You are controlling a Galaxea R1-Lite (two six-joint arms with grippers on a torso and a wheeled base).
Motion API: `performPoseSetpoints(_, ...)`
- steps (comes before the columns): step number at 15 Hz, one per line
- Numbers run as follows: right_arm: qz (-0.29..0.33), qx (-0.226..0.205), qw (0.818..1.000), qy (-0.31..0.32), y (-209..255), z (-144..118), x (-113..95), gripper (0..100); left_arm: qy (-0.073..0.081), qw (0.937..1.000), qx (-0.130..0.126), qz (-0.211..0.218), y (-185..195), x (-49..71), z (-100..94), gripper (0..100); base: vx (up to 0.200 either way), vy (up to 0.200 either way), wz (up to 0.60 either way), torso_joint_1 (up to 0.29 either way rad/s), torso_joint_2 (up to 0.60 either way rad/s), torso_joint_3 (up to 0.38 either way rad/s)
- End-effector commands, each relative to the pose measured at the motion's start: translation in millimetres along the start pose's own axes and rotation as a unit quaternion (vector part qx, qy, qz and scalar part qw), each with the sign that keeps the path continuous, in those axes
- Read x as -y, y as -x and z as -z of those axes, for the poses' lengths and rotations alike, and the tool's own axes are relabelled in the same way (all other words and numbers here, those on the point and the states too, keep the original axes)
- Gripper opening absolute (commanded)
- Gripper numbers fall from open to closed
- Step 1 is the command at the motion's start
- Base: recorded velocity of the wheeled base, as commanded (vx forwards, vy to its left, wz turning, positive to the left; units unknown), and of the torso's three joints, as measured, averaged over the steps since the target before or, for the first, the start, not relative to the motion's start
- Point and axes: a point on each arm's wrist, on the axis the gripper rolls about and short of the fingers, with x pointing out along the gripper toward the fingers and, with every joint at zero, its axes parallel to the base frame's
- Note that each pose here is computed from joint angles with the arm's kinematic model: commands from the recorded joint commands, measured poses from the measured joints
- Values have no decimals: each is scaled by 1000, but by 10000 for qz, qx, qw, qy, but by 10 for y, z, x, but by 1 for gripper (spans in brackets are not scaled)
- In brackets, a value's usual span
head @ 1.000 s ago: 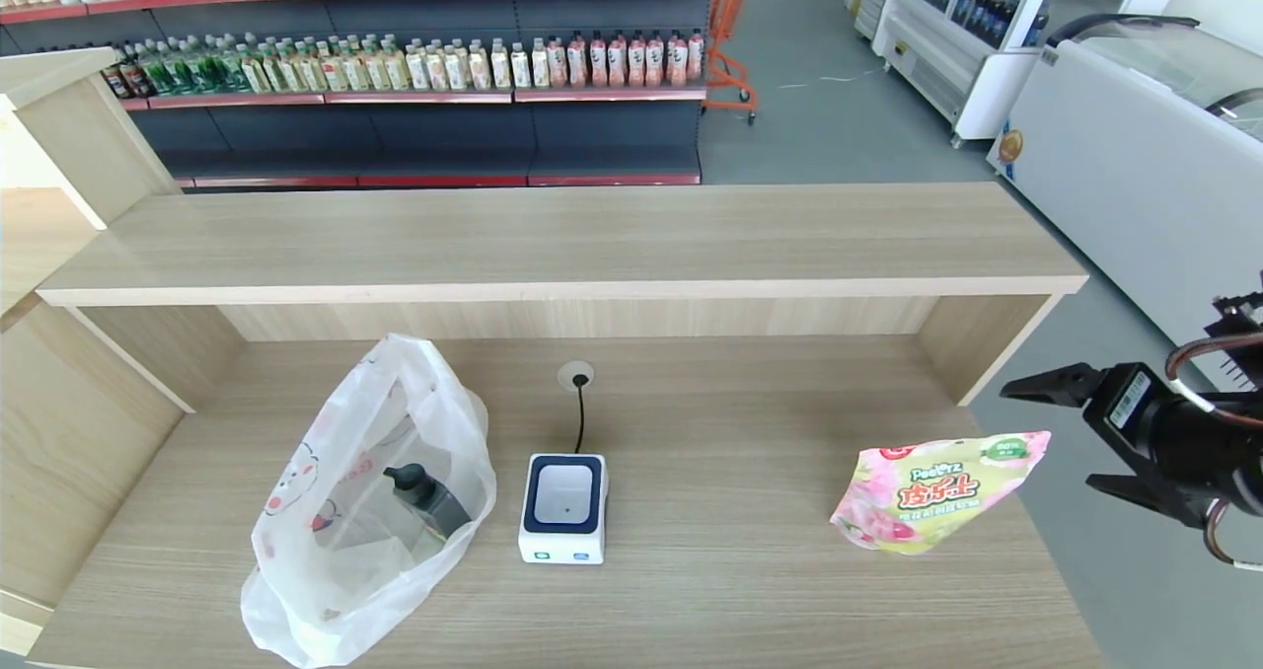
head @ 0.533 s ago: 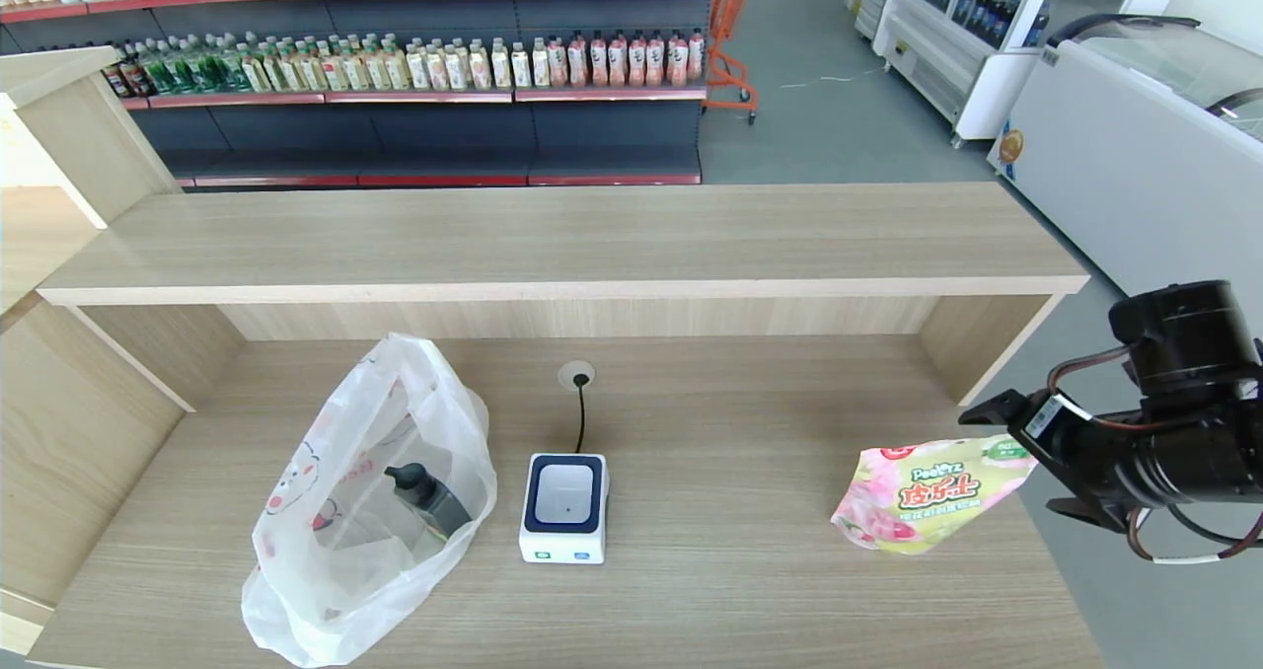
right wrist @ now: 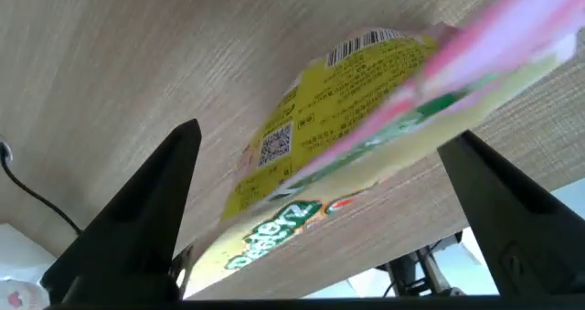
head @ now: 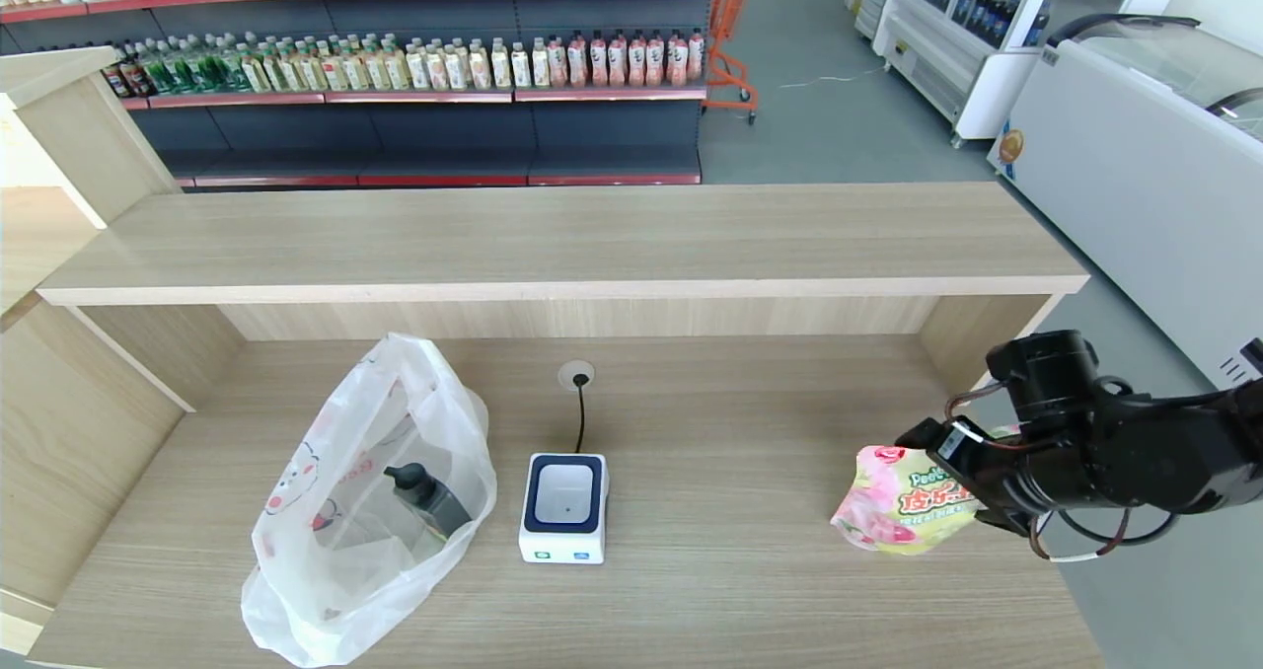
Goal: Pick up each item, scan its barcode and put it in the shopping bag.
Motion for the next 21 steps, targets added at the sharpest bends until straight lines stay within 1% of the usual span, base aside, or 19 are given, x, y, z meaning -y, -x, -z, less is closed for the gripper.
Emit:
performPoseSetpoints(1,150,-130,9997,158,-195,88,21,100,1,10000,3,-1,0,0,0,100,0,0,0,0,0,0)
performPoseSetpoints(2,146,-88,9995,270,-221,88,20,100,1,10000,3,-1,0,0,0,100,0,0,0,0,0,0)
performPoseSetpoints(3,151,-106,9991,387,-243,93,21,0,1,10000,3,-1,0,0,0,100,0,0,0,0,0,0)
performPoseSetpoints(6,249,-210,9959,839,-297,150,51,0,1,10000,3,-1,0,0,0,100,0,0,0,0,0,0)
performPoseSetpoints(8,217,-236,9937,1071,-293,178,31,0,1,10000,3,-1,0,0,0,100,0,0,0,0,0,0)
performPoseSetpoints(10,-85,-34,9908,1353,-225,129,-42,0,1,10000,3,-1,0,0,0,100,0,0,0,0,0,0)
performPoseSetpoints(11,-322,1,9885,1480,-150,93,-82,0,1,10000,3,-1,0,0,0,100,0,0,0,0,0,0)
performPoseSetpoints(13,-1068,-80,9811,1614,75,-7,-171,0,1,10000,3,-1,0,0,0,100,0,0,0,0,0,0)
performPoseSetpoints(14,-1486,-120,9728,1771,208,-62,-204,0,1,10000,3,-1,0,0,0,100,0,0,0,0,0,0)
performPoseSetpoints(15,-1963,-183,9606,1958,344,-123,-222,0,1,10000,3,-1,0,0,0,100,0,0,0,0,0,0)
performPoseSetpoints(16,-2507,-300,9428,2177,460,-178,-239,0,9,10000,3,-1,0,0,0,100,0,0,0,0,0,0)
performPoseSetpoints(17,-3065,-408,9212,2361,589,-227,-261,0,9,10000,3,-1,0,0,0,100,0,0,0,0,0,0)
performPoseSetpoints(18,-3530,-538,9016,2440,712,-248,-292,0,1,10000,3,-1,0,0,0,100,0,0,0,0,0,0)
performPoseSetpoints(19,-4080,-716,8739,2544,862,-263,-324,0,1,10000,3,-1,0,0,0,100,0,0,0,0,0,0)
performPoseSetpoints(20,-4382,-842,8565,2593,944,-263,-333,0,1,10000,3,-1,0,0,0,100,0,0,0,0,0,0)
performPoseSetpoints(21,-5000,-1101,8159,2689,1141,-267,-348,0,1,10000,3,-1,0,0,0,100,0,0,0,0,0,0)
